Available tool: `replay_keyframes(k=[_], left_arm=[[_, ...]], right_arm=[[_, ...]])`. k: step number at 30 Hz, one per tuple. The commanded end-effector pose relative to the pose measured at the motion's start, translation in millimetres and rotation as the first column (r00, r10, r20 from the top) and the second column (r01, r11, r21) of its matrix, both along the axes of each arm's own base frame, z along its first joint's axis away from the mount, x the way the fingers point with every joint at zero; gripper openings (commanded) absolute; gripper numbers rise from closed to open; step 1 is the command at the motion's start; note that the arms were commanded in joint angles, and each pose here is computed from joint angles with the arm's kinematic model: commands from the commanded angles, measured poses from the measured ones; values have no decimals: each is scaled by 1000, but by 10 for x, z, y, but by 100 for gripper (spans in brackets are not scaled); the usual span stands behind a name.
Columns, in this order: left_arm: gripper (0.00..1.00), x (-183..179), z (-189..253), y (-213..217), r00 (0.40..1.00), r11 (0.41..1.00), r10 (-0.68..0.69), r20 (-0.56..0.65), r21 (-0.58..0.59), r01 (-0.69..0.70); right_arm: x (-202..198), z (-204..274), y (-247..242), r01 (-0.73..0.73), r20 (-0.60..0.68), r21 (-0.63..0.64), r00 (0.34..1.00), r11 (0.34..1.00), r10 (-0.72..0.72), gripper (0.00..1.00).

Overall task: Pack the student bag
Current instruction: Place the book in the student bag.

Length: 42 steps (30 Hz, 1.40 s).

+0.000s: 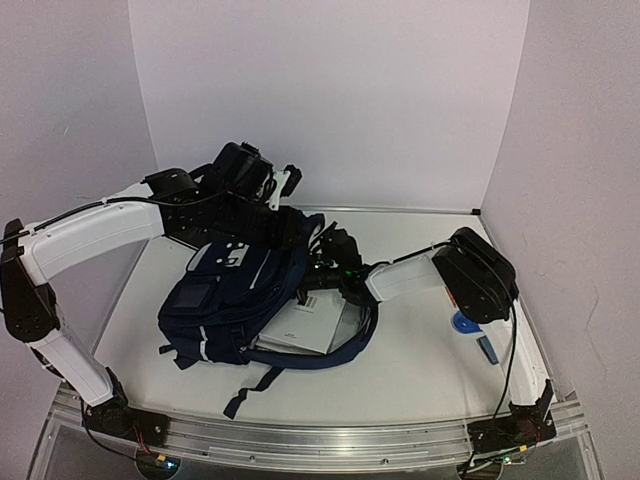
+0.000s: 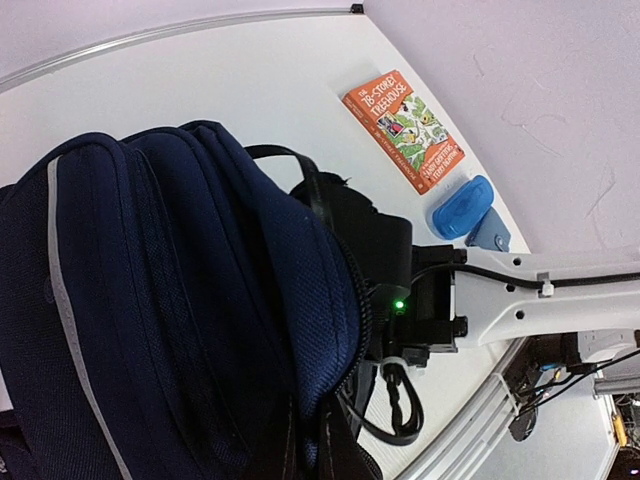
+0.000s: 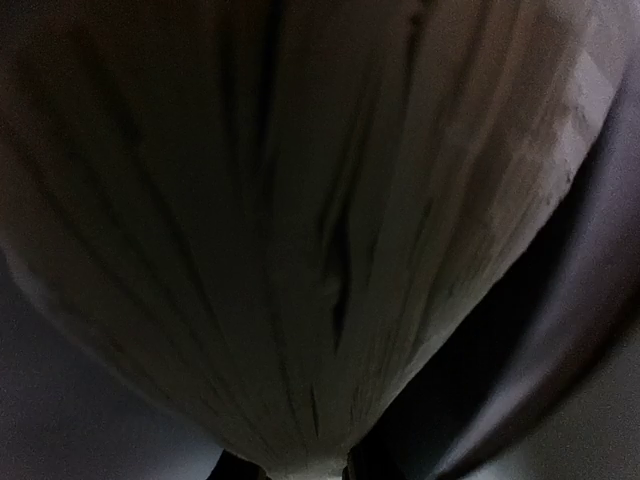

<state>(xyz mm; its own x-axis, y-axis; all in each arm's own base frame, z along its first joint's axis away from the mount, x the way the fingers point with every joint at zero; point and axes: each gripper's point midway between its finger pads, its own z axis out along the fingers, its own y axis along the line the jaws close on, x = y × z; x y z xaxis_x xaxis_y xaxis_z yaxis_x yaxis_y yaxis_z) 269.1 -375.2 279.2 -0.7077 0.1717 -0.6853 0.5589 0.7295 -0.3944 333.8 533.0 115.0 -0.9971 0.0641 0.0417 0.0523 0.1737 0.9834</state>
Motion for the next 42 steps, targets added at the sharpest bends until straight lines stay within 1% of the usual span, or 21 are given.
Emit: replay_keyframes(k=[1, 4, 5, 7, 10, 13, 17, 22, 24, 26, 28, 30, 34, 36, 38, 42], left_arm=[[0, 64, 651, -148, 991, 980, 5, 131, -198, 21], [0, 79, 659, -123, 990, 981, 18, 140, -194, 10], [0, 82, 654, -123, 990, 981, 18, 141, -192, 10], [0, 90, 643, -124, 990, 982, 17, 143, -188, 10], [0, 98, 632, -135, 989, 983, 15, 145, -182, 11], [0, 110, 631, -134, 989, 984, 17, 150, -178, 10], [0, 112, 603, -151, 989, 984, 11, 146, -176, 15], [0, 101, 593, -169, 990, 983, 4, 138, -181, 21], [0, 99, 571, -180, 991, 983, 2, 131, -184, 22], [0, 101, 526, -207, 993, 982, -2, 121, -186, 25], [0, 105, 452, -232, 994, 984, -7, 105, -179, 26], [0, 115, 389, -232, 995, 985, -4, 97, -170, 21], [0, 141, 316, -168, 995, 987, 20, 96, -160, -5], [0, 175, 276, -119, 995, 988, 40, 89, -155, -26], [0, 232, 226, -66, 995, 987, 67, 77, -150, -55], [0, 370, 87, 55, 991, 984, 131, 40, -130, -125]], right_arm=[[94, 346, 74, 20, 100, 2, 995, 1000, -20, 37], [93, 249, -127, 56, 96, -86, 994, 995, -48, 56], [94, 213, -188, 69, 89, -101, 994, 992, -60, 59], [82, 209, -285, 87, 87, -118, 993, 989, -77, 63], [29, 275, -371, 92, 95, -121, 992, 988, -81, 62], [-17, 387, -427, 93, 114, -119, 990, 989, -79, 56], [-13, 416, -421, 88, 127, -125, 989, 988, -72, 43], [75, 180, -222, 70, 83, -132, 995, 989, -59, 19], [116, 53, -131, 65, 52, -135, 997, 989, -59, 14], [151, -15, 19, 51, 36, -121, 998, 991, -47, 12], [155, -2, 182, 29, 35, -97, 999, 995, -26, 11], [147, 116, 324, 7, 46, -62, 999, 998, -4, 10], [147, 318, 336, -9, 89, -35, 996, 999, 12, 12], [133, 433, 220, -6, 126, -39, 992, 999, 11, 17], [126, 520, 31, 7, 168, -59, 986, 998, 3, 25], [72, 609, -395, 25, 247, -138, 969, 990, 10, 36]])
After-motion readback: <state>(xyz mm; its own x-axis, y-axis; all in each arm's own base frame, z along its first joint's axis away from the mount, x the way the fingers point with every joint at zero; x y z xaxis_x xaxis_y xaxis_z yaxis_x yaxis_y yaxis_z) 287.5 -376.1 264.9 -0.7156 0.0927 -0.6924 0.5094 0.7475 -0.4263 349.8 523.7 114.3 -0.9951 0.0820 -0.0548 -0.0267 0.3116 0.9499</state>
